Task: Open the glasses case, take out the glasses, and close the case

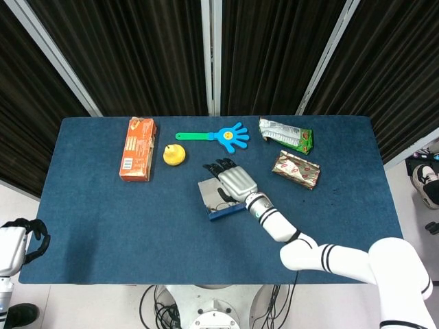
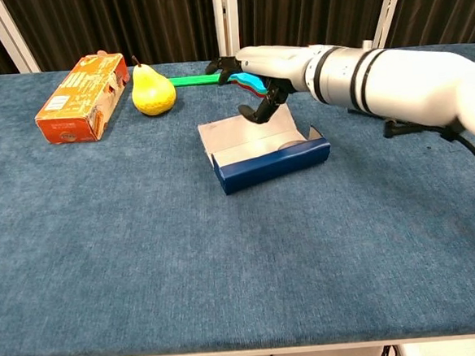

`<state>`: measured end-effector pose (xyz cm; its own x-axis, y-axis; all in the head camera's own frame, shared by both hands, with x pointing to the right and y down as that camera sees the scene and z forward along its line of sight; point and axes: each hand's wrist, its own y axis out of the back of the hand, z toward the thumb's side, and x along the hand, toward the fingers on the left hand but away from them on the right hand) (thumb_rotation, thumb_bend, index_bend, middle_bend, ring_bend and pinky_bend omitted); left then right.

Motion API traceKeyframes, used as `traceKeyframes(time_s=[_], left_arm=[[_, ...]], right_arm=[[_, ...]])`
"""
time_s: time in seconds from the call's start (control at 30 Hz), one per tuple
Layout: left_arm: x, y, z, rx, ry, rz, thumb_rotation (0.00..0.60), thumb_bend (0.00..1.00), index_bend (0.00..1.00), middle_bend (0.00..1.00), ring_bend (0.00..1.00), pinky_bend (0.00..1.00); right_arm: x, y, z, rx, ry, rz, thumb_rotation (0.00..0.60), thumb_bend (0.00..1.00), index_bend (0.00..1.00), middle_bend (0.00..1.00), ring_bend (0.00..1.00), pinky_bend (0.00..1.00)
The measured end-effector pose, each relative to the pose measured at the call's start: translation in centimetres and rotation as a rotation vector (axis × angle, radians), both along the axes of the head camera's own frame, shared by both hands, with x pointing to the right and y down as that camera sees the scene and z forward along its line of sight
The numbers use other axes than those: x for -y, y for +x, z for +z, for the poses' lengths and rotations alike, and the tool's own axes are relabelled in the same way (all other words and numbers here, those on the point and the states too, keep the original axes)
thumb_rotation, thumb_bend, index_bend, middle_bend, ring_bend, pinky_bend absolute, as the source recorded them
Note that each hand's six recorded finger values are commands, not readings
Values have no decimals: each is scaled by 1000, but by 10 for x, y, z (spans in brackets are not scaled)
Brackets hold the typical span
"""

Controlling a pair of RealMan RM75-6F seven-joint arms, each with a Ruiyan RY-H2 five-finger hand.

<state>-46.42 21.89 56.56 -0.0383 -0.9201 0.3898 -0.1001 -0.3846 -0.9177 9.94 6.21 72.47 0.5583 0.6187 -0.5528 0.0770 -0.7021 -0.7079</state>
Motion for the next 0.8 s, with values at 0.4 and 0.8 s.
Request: traceKeyframes(time_s=[0.4, 0.8], left_arm=[[0, 0, 0, 2, 0, 0, 600, 379, 608, 629, 457, 513], [0, 0, 0, 3, 0, 1, 600, 380, 608, 629, 458, 514]], right_arm=[[-54, 44, -9, -3, -41, -93, 600, 525, 81, 240, 0, 0], [-58, 88, -3, -67, -68, -46, 600, 526, 84, 248, 0, 0]])
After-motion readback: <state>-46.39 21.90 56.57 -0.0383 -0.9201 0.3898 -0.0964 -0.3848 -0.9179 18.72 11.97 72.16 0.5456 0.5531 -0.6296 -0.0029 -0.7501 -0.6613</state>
